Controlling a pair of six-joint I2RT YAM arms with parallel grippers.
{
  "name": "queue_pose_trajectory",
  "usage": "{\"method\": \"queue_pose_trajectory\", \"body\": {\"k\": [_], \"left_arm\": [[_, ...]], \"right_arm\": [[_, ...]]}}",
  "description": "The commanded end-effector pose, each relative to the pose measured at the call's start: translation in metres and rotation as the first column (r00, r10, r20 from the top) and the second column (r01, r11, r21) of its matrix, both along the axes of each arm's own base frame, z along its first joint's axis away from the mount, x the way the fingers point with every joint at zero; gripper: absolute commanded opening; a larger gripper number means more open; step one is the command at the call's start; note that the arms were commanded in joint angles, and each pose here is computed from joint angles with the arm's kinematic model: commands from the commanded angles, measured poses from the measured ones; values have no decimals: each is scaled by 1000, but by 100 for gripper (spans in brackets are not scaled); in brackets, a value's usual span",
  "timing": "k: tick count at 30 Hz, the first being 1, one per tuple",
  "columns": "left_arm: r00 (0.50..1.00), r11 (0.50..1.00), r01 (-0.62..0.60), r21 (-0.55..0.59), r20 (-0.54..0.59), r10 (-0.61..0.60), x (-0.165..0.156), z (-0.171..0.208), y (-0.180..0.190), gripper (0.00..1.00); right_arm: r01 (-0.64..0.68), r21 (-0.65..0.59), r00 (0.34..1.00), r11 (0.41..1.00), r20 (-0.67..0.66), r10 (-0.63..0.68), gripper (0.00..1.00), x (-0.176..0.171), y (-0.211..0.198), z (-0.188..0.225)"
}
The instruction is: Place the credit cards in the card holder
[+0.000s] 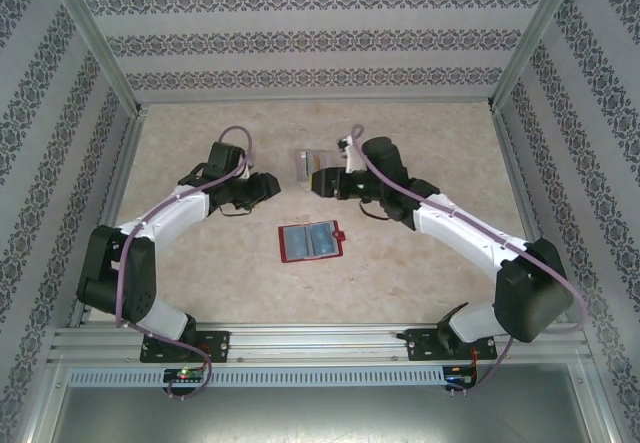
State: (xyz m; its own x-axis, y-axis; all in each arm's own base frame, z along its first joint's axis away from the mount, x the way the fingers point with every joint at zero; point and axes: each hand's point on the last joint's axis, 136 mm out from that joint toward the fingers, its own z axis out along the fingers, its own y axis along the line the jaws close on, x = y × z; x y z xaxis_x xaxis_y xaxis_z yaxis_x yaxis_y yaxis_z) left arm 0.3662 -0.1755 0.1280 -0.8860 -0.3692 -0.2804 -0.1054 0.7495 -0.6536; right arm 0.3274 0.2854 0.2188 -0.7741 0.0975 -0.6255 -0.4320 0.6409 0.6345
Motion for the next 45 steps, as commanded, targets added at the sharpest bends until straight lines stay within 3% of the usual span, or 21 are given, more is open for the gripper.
{"method": "queue_pose_trajectory", "body": {"k": [1, 6, 10, 16, 24, 31, 39, 45], "left_arm": [[999, 999, 32, 29, 29, -33, 13, 11, -12, 48], [998, 998, 57, 30, 33, -58, 31, 17, -23, 49], [994, 994, 108, 23, 17, -109, 53, 17, -41, 48], [985, 985, 171, -14, 18, -171, 79, 25, -77, 47], [980, 981, 186, 50, -82, -182, 107, -10, -84, 44], [989, 981, 142, 132, -68, -133, 110, -10, -71, 43], [990, 981, 132, 144, -77, -122, 106, -13, -69, 43], [987, 981, 133, 144, -103, -119, 102, -20, -68, 26]], "right_arm": [[114, -92, 993, 989, -2, -115, 57, 13, -36, -18], [184, -173, 981, 968, -30, -192, 57, 36, -52, -25], [284, -167, 957, 944, -5, -289, 57, 47, -69, -23], [296, -184, 952, 937, -22, -305, 58, 37, -87, -32], [363, -192, 928, 912, -9, -372, 58, 16, -129, -39], [377, -191, 924, 906, 7, -383, 58, 6, -146, -33], [375, -186, 925, 908, 4, -381, 59, 0, -151, -33], [379, -182, 923, 907, 11, -384, 58, -5, -153, -29]]}}
